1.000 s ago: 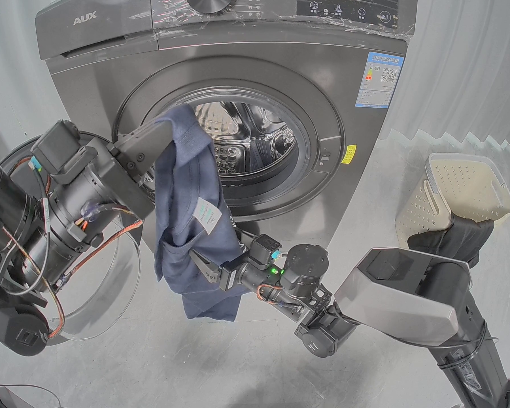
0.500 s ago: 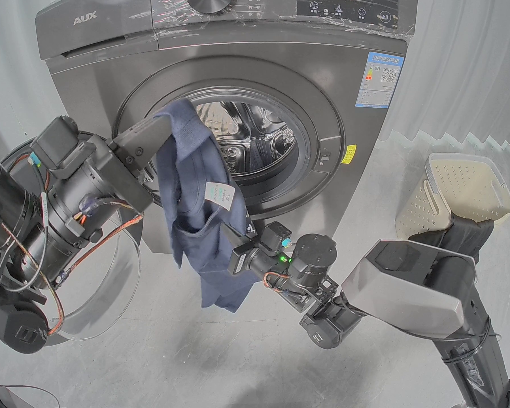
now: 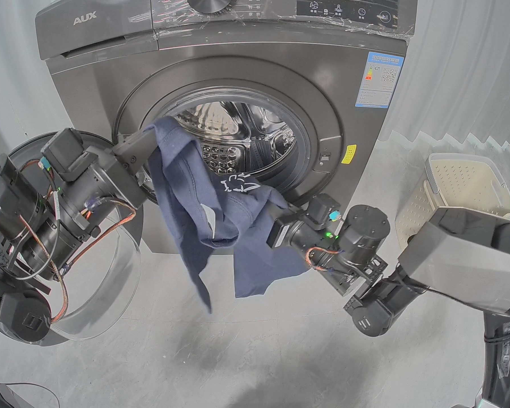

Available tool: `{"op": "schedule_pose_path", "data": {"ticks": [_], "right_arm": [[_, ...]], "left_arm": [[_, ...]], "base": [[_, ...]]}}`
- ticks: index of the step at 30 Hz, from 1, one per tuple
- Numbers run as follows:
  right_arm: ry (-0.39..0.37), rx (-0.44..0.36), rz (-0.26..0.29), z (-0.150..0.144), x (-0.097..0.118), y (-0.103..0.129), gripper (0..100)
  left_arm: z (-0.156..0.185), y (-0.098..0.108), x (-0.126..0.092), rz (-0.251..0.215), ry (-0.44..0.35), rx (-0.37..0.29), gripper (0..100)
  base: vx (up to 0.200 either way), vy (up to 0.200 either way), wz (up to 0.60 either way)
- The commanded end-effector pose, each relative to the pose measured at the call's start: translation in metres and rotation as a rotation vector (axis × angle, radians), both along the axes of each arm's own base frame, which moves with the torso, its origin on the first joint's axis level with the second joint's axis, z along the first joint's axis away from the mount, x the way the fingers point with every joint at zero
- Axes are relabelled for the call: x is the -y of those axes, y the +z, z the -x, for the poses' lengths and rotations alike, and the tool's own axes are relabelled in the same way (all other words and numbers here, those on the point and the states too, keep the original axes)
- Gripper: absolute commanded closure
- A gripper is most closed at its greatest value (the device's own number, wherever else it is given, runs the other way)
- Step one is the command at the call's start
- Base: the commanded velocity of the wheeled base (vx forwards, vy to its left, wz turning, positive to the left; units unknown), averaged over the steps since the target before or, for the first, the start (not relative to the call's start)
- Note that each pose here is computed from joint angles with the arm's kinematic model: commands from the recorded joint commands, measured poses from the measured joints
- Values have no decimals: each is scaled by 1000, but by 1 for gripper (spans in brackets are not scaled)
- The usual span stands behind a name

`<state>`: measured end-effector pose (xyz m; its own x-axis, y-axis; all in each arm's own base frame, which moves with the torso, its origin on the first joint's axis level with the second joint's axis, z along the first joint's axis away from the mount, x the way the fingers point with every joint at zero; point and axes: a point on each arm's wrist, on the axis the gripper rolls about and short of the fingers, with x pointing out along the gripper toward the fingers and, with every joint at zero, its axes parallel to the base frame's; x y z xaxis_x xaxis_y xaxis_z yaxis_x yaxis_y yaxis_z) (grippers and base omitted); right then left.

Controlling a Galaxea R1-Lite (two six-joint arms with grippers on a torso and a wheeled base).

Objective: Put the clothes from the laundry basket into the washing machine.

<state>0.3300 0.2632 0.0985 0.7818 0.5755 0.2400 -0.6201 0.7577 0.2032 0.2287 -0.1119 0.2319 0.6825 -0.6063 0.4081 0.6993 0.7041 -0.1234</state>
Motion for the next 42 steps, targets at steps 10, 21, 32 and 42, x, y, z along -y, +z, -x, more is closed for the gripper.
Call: {"op": "schedule_pose_path", "data": {"ticks": [10,21,32,42], "right_arm": [[-4,92,-76,45,41,76,100],[34,55,-77,62,40,74,100],[-17,107,-103,26,30,77,100],[-46,103,-101,8,30,69,100]], "left_arm": [[-15,-66,2,-122,-6,-212,100],[-15,-96,11,-241,-28,-250,0],[-7,-132,6,-353,-49,-344,0],[14,-156,-4,-493,-151,-369,0]], "base": [[0,0,0],[0,0,0],[0,0,0],[0,0,0]]}}
